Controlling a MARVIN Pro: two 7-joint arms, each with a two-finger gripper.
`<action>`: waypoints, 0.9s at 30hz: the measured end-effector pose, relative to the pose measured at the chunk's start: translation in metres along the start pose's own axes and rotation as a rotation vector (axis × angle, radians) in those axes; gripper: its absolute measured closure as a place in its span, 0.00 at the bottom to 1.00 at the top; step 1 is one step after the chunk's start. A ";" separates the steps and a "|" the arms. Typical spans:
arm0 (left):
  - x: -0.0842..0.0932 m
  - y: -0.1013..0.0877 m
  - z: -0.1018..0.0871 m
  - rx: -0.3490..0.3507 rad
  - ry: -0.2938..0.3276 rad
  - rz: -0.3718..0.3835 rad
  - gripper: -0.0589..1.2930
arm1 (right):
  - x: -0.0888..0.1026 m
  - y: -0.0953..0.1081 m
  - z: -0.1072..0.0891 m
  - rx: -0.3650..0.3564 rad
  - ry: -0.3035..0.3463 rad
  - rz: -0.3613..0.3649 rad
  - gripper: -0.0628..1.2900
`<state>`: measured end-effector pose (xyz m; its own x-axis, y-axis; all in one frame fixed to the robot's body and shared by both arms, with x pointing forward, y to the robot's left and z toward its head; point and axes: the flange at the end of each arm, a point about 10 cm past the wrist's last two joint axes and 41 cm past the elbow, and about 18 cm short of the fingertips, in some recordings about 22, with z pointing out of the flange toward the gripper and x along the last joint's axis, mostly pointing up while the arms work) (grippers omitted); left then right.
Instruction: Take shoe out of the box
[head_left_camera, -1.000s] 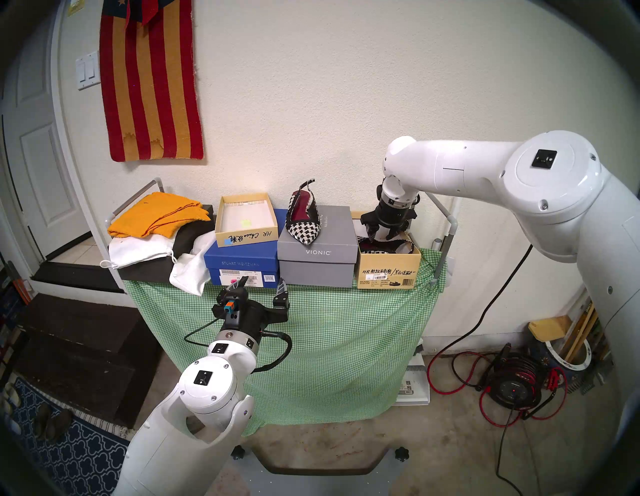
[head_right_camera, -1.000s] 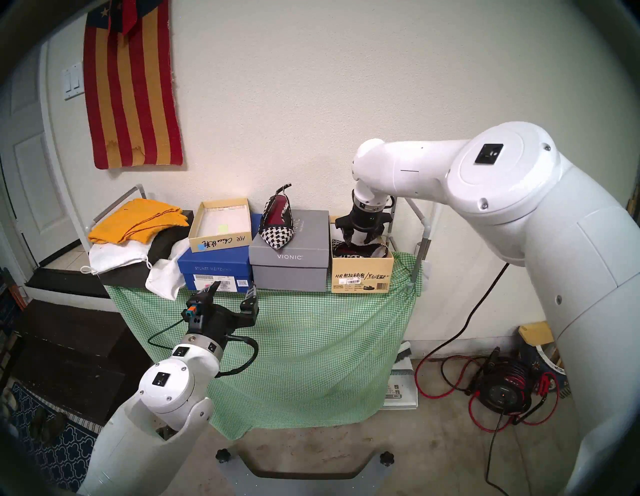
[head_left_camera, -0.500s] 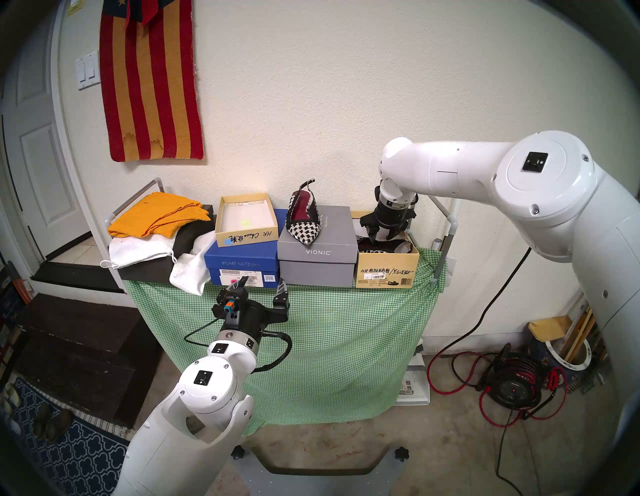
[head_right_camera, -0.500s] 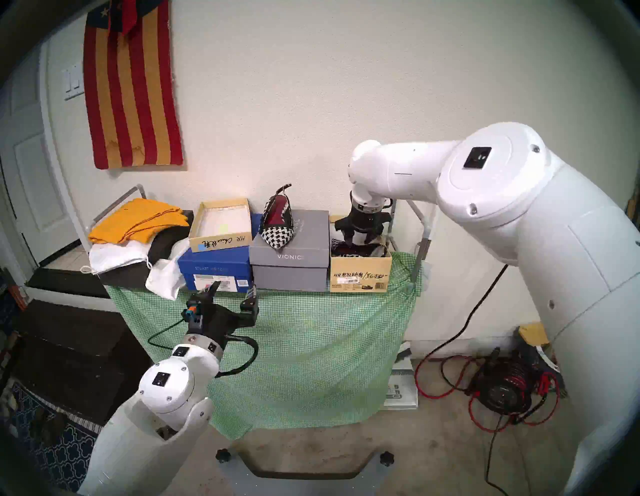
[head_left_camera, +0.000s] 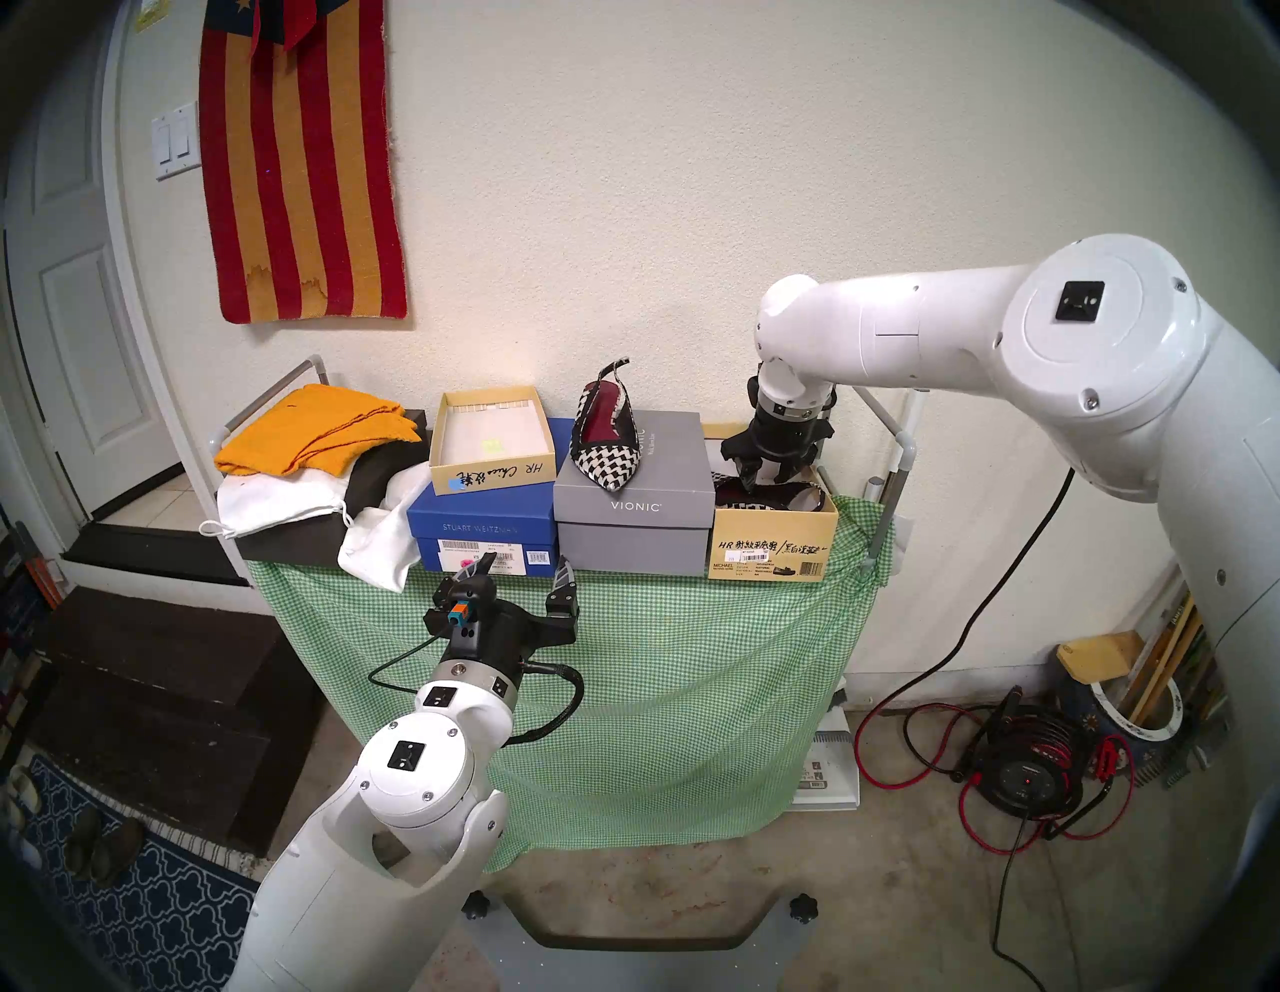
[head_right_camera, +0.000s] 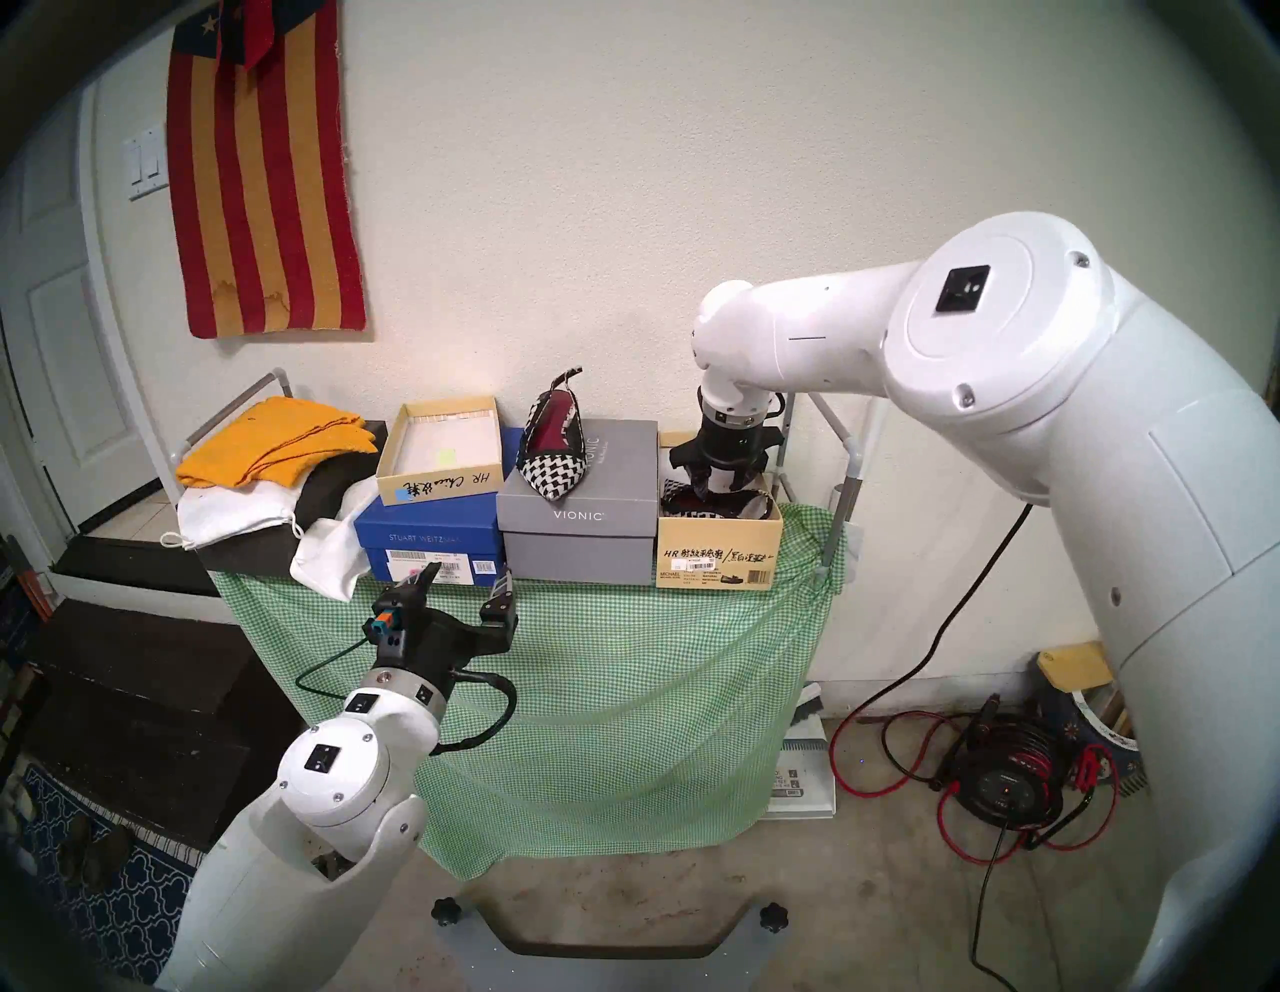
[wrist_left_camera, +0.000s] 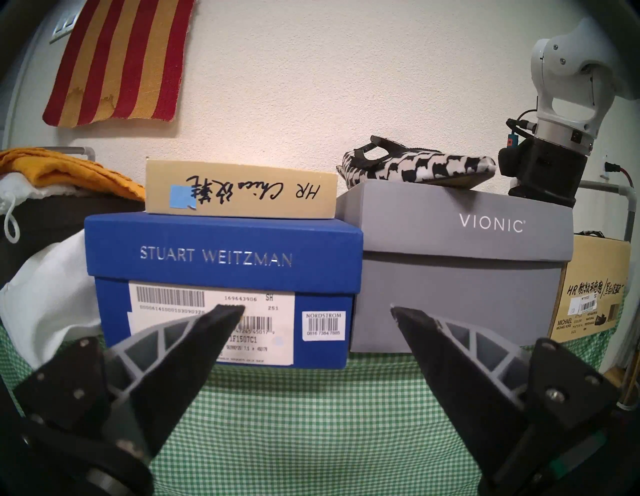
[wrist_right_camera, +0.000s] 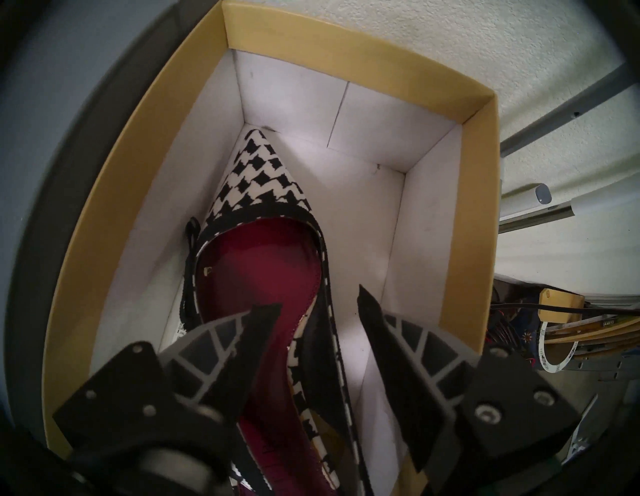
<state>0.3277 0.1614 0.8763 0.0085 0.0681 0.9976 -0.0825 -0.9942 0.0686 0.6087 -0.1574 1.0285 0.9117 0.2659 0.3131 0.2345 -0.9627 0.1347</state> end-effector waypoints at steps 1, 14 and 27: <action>0.000 0.000 0.000 0.000 0.000 0.000 0.05 | -0.001 0.000 -0.001 0.001 -0.005 -0.001 0.41; 0.000 0.000 0.000 0.000 0.000 0.000 0.05 | -0.031 -0.011 -0.009 0.020 -0.112 -0.025 0.52; 0.000 0.000 0.000 0.000 0.000 0.000 0.05 | -0.041 -0.015 -0.024 -0.006 -0.152 0.011 0.97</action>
<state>0.3277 0.1613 0.8763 0.0085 0.0681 0.9976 -0.0825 -0.9942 0.0686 0.5603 -0.1530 1.0362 0.9549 0.2442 0.1692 0.2225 -0.9652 0.1373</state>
